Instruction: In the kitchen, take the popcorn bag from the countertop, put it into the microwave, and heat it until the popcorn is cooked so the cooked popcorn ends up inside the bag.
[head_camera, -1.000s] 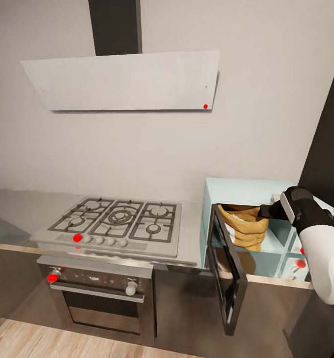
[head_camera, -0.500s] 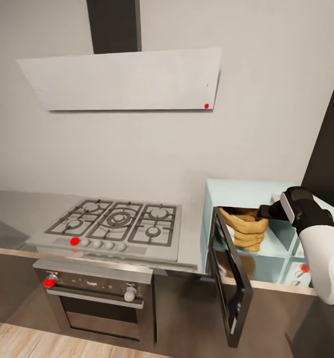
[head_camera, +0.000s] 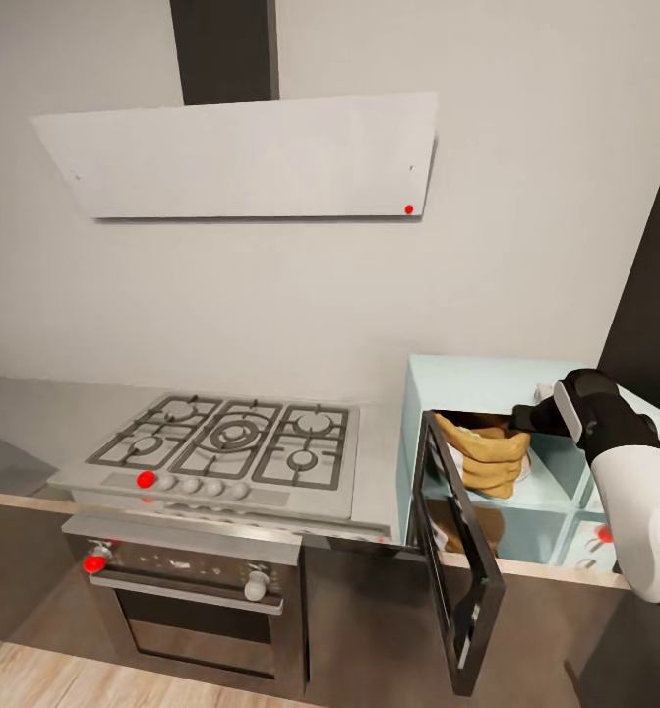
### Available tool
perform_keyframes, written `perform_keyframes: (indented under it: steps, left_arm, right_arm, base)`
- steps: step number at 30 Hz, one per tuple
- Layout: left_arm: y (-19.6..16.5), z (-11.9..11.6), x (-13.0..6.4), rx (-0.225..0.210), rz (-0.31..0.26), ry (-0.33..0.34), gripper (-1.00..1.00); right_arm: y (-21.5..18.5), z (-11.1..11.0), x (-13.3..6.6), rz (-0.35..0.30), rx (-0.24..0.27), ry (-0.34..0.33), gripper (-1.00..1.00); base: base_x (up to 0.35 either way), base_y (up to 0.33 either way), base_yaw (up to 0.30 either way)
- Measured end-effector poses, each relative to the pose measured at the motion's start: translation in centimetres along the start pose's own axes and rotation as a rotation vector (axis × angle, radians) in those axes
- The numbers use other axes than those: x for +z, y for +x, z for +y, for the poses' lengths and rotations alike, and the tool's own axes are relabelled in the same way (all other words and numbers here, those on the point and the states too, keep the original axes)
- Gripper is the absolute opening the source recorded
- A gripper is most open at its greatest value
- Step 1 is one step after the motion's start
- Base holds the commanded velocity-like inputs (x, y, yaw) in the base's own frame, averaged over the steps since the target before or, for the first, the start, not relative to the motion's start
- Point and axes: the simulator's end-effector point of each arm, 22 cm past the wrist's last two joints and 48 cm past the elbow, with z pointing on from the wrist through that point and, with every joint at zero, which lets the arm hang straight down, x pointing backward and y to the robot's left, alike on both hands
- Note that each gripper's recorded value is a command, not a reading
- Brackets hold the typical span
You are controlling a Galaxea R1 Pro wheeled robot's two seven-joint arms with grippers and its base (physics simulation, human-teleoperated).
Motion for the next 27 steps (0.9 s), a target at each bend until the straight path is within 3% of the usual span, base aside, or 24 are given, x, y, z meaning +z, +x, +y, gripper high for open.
perform_keyframes:
  steps: [4,5,6,14,19,21,25,27]
  left_arm:
    - [0.0,0.0,0.0,0.000,0.000,0.000,1.00]
    - [0.0,0.0,0.0,0.000,0.000,0.000,1.00]
    - [0.0,0.0,0.0,0.000,0.001,0.000,1.00]
    - [0.0,0.0,0.0,0.000,0.000,0.000,1.00]
    - [0.0,0.0,0.0,0.000,0.001,0.000,1.00]
    - [0.0,0.0,0.0,0.000,0.000,0.000,1.00]
    - [0.0,0.0,0.0,-0.002,0.001,-0.001,1.00]
    - [0.0,0.0,0.0,-0.002,0.001,-0.001,1.00]
  right_arm:
    - [0.0,0.0,0.0,-0.001,-0.003,0.002,-1.00]
    - [-0.1,0.0,0.0,-0.002,-0.003,0.002,1.00]
    - [1.5,-0.6,0.9,0.042,-0.019,0.030,1.00]
    - [1.6,-0.5,1.0,0.045,-0.019,0.026,1.00]
    - [1.0,0.1,0.6,0.028,0.010,-0.036,1.00]
    - [0.0,-1.6,-0.3,0.002,0.028,-0.062,1.00]
    - [-0.1,-2.8,-0.7,-0.003,0.043,-0.097,1.00]
    - [-0.4,-3.4,-0.9,-0.009,0.033,-0.079,1.00]
  base:
    - [0.000,0.000,0.000]
    - [0.000,0.000,0.000]
    - [0.000,0.000,0.000]
    - [0.000,0.000,0.000]
    - [0.000,0.000,0.000]
    - [0.000,0.000,0.000]
    - [0.000,0.000,0.000]
    - [-0.119,0.000,0.000]
